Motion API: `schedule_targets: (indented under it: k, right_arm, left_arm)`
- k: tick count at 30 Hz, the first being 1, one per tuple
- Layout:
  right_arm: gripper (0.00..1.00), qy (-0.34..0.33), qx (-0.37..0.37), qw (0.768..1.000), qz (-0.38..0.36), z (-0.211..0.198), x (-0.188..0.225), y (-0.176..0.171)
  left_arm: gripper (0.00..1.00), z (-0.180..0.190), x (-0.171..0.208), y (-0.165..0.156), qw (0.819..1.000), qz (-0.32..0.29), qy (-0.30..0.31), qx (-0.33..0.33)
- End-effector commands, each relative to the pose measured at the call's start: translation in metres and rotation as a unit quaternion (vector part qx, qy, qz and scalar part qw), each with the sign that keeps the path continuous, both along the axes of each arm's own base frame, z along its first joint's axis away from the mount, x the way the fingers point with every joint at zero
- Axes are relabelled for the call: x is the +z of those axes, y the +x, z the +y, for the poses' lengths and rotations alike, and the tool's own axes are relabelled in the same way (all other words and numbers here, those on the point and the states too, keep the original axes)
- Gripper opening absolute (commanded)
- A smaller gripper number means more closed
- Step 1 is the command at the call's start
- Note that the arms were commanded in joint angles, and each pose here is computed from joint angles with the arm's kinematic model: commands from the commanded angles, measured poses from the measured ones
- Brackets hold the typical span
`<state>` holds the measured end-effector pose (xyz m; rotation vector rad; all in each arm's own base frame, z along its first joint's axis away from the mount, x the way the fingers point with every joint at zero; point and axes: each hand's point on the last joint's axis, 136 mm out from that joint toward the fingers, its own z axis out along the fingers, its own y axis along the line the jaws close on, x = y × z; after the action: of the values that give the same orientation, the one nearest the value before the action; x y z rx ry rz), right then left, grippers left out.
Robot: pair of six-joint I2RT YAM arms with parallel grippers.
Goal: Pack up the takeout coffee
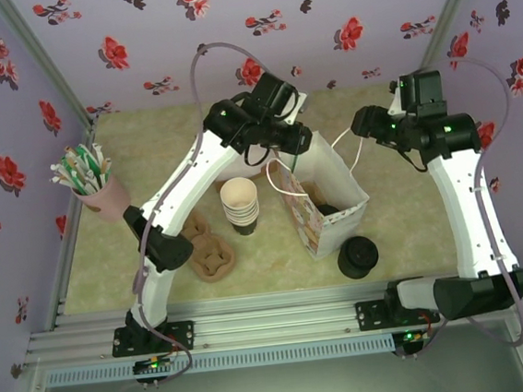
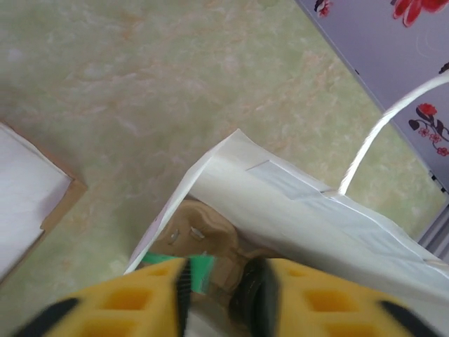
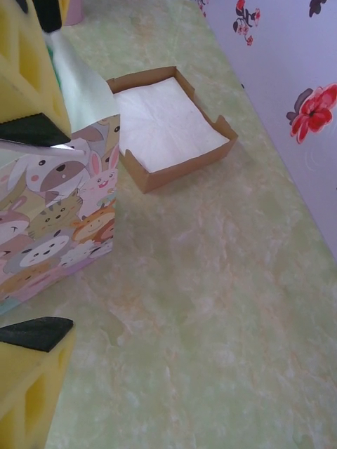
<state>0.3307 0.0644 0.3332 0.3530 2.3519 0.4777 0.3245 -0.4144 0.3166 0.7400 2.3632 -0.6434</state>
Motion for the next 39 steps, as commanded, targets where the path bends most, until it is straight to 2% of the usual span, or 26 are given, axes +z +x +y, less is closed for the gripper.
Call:
schedule_targets:
  k: [1, 3, 9, 13, 17, 23, 27, 32, 39]
  right_arm:
    - [0.68, 0.004, 0.009, 1.000, -0.006, 0.002, -0.001, 0.010]
    - [0.68, 0.006, 0.010, 1.000, -0.005, 0.003, 0.000, 0.014]
    - [0.70, 0.013, 0.010, 1.000, -0.019, 0.004, 0.014, 0.030]
    - [0.72, 0.032, 0.011, 0.999, -0.032, 0.003, 0.025, 0.048]
    - [0.75, 0.063, 0.015, 0.997, -0.037, 0.003, 0.030, 0.075]
    - [0.75, 0.093, 0.043, 0.995, -0.009, 0.017, 0.005, 0.117]
    - [0.75, 0.111, 0.064, 0.992, 0.015, 0.027, -0.020, 0.142]
    - [0.74, 0.131, 0.085, 0.987, 0.049, 0.044, -0.051, 0.163]
    - [0.73, 0.117, 0.113, 0.984, 0.079, 0.070, -0.083, 0.165]
  left_arm:
    - [0.61, 0.008, 0.029, 0.003, 0.999, -0.037, -0.014, 0.003]
    - [0.76, 0.015, 0.048, 0.006, 0.998, -0.052, -0.030, 0.008]
    - [0.99, 0.056, 0.087, 0.035, 0.992, -0.089, -0.063, 0.056]
    - [0.99, 0.094, 0.083, 0.067, 0.989, -0.083, -0.058, 0.105]
    - [0.99, 0.130, 0.061, 0.102, 0.985, -0.056, -0.049, 0.157]
    - [0.99, 0.179, 0.003, 0.150, 0.974, -0.003, -0.011, 0.224]
    - [0.90, 0.203, -0.044, 0.179, 0.966, 0.032, 0.020, 0.257]
    - [0.78, 0.203, -0.102, 0.200, 0.962, 0.063, 0.056, 0.259]
    - [0.70, 0.193, -0.174, 0.213, 0.958, 0.106, 0.090, 0.252]
